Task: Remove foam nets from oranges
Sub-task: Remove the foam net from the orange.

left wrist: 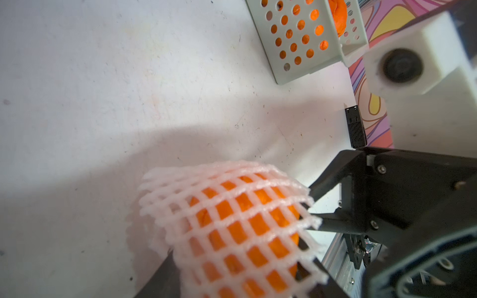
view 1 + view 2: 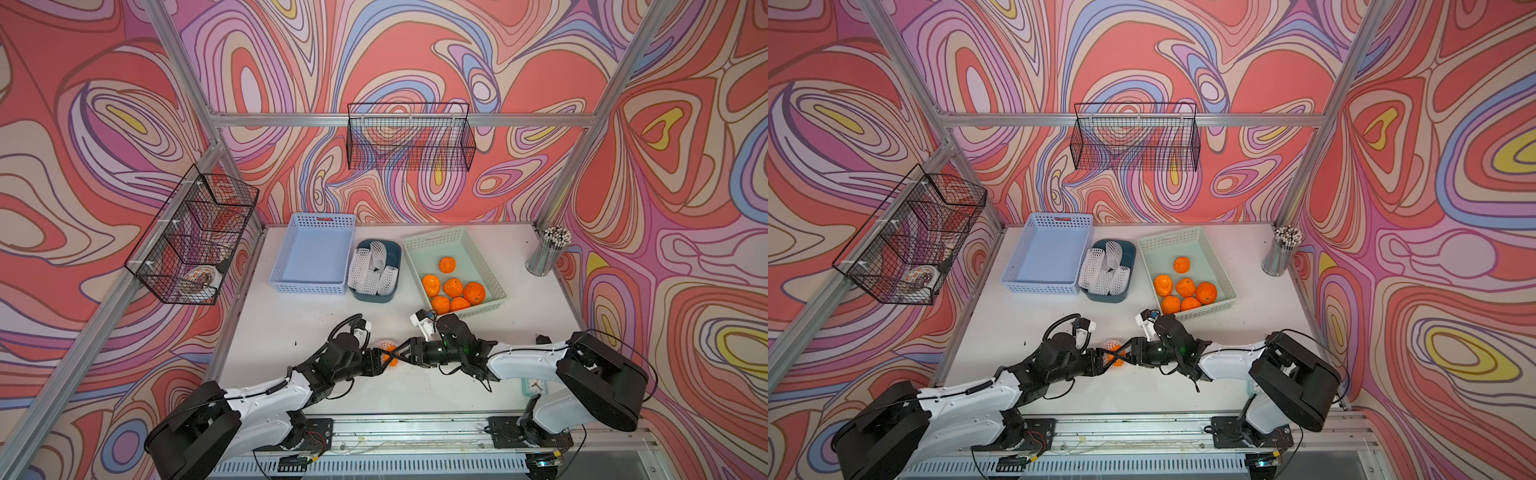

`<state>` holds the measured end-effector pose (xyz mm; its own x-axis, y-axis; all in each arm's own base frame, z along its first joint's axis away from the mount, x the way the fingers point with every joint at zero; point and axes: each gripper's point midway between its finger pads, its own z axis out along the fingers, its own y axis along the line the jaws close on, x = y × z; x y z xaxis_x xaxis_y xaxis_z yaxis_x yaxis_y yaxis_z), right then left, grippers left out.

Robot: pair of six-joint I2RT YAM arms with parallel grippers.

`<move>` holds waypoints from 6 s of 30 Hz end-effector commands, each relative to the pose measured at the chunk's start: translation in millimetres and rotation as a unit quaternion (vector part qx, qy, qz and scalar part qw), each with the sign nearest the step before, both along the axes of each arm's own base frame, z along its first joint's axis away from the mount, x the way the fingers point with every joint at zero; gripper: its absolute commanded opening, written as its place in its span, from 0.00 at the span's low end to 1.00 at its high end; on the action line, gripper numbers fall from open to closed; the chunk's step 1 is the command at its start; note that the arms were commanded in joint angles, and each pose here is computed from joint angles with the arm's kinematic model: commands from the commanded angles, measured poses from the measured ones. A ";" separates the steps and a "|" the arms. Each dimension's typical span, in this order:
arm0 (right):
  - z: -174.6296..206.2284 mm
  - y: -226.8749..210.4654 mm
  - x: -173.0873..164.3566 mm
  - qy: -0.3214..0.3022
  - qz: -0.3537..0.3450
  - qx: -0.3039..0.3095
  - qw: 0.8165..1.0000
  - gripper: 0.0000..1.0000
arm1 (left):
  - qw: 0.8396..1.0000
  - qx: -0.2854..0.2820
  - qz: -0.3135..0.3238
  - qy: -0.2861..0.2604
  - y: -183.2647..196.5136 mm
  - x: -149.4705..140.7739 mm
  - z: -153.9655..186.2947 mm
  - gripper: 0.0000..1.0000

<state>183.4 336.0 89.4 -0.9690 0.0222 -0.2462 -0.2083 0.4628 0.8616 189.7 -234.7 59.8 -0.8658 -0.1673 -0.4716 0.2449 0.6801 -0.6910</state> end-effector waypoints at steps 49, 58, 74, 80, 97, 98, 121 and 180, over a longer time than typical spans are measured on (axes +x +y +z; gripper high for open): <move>-39.7 -2.7 4.8 0.032 -0.004 0.034 0.999 0.64 | 0.991 -0.102 -0.064 -0.053 -27.4 -15.8 32.4 0.83; -42.8 -17.3 10.2 0.032 -0.019 -0.004 0.999 0.57 | 0.995 -0.074 -0.029 -0.052 -9.3 -12.1 25.2 0.85; -31.3 -37.1 8.1 0.016 -0.024 -0.045 0.999 0.54 | 0.999 0.005 0.038 -0.029 20.9 -3.7 3.4 0.84; -31.5 -38.4 7.4 0.017 -0.026 -0.042 0.999 0.54 | 0.999 -0.018 0.028 -0.033 11.0 -1.1 6.6 0.84; -28.4 -40.4 2.7 0.013 -0.023 -0.032 0.999 0.51 | 0.998 -0.060 -0.004 -0.035 -19.5 9.3 11.8 0.53; -27.6 -40.4 2.2 0.013 -0.022 -0.031 0.999 0.51 | 0.997 -0.064 -0.003 -0.036 -20.5 10.0 11.6 0.50; -15.0 -60.2 1.7 0.003 -0.030 -0.050 0.998 0.50 | 0.997 -0.051 -0.024 -0.054 -20.1 6.6 22.5 0.00; 40.3 -46.6 7.7 -0.018 0.076 0.086 0.993 0.44 | 0.948 -0.065 -0.179 -0.254 -29.5 -18.8 61.3 0.27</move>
<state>197.0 288.1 128.0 -0.9566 -0.0389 -0.2888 -0.2878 0.2828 0.9150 160.3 -268.0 116.2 -0.5509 0.0217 -0.8343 0.7812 0.3652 -0.5063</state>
